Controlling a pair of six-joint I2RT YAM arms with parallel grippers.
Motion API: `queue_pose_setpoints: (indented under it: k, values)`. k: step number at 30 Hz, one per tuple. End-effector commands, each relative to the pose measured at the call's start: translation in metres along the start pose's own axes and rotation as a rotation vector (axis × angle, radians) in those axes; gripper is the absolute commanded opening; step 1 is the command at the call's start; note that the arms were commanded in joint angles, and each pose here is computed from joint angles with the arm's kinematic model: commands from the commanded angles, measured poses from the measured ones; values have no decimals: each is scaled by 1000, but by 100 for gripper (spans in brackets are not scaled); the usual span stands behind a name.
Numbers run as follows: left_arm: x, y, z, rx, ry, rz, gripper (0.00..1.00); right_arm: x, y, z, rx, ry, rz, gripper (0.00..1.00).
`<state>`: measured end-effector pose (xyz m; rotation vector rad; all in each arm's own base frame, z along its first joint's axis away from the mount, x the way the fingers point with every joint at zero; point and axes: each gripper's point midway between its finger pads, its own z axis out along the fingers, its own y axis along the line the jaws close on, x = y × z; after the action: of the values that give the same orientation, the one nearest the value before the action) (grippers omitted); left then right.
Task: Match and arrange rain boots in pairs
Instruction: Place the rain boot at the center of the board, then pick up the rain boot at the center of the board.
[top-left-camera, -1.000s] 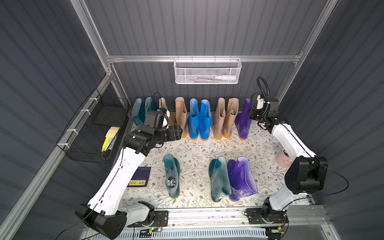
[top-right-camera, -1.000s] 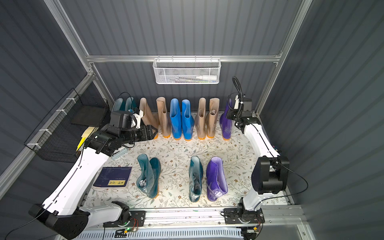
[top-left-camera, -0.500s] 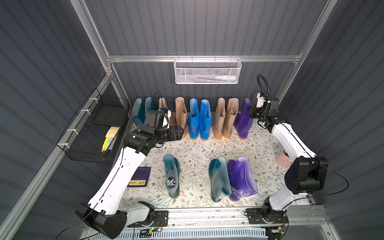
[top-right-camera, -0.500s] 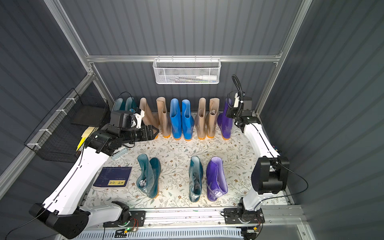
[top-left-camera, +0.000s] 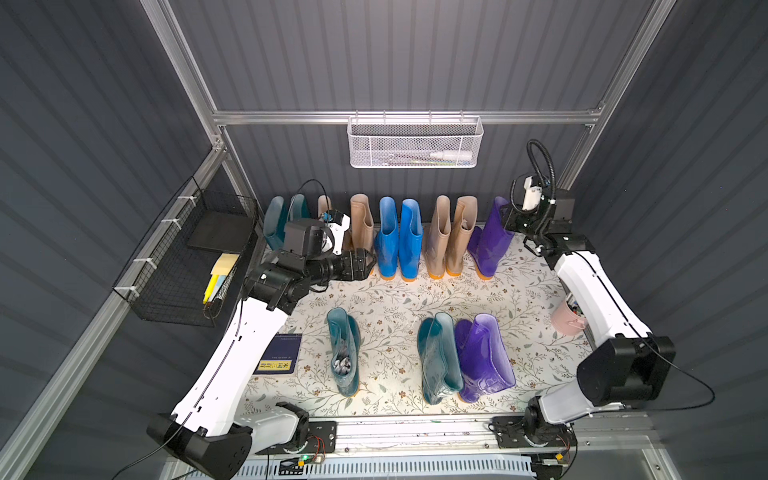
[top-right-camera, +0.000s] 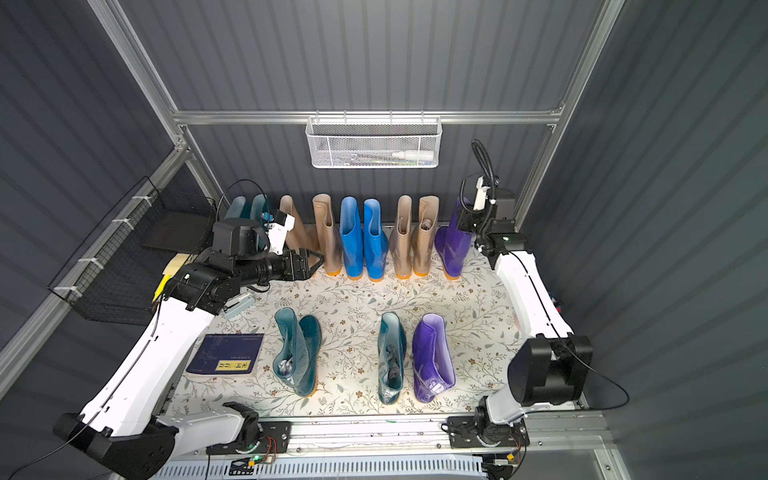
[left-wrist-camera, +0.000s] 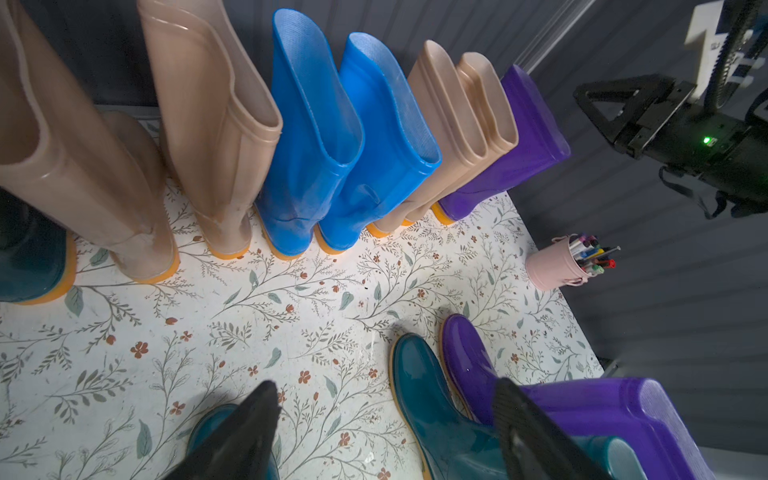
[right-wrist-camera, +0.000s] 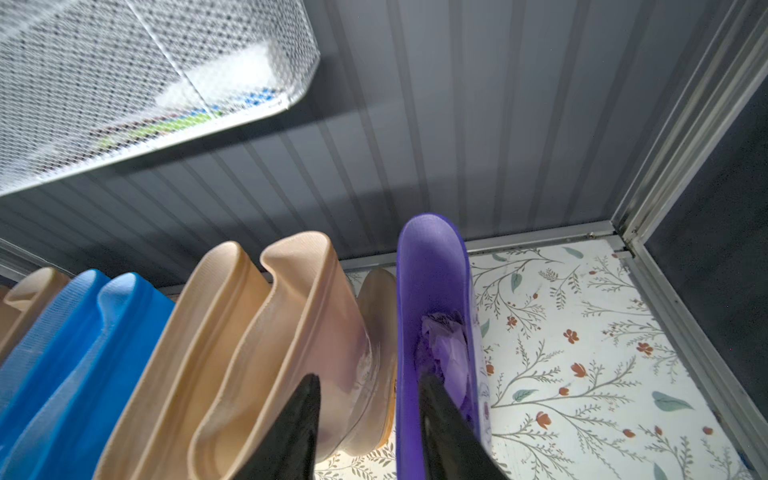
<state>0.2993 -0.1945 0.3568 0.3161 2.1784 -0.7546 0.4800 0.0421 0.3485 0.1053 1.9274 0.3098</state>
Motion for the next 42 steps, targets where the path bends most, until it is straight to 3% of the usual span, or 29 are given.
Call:
queue_pose_setpoints:
  k: [1,11,19,24,42]
  values:
    - [-7,-18,-9,83,-47,70,84,8,5,-15,-12,20,-18,50]
    - [9,-66,-2,130,-50,248,84,26,37,-102,-110,29,-26,70]
    - [36,-76,9,232,-49,259,84,81,69,-173,-140,138,-108,80]
    - [40,-70,3,208,-70,271,84,119,73,-204,-140,238,-128,83]
    - [44,-60,8,162,-47,257,84,202,94,-246,-273,513,-112,79]
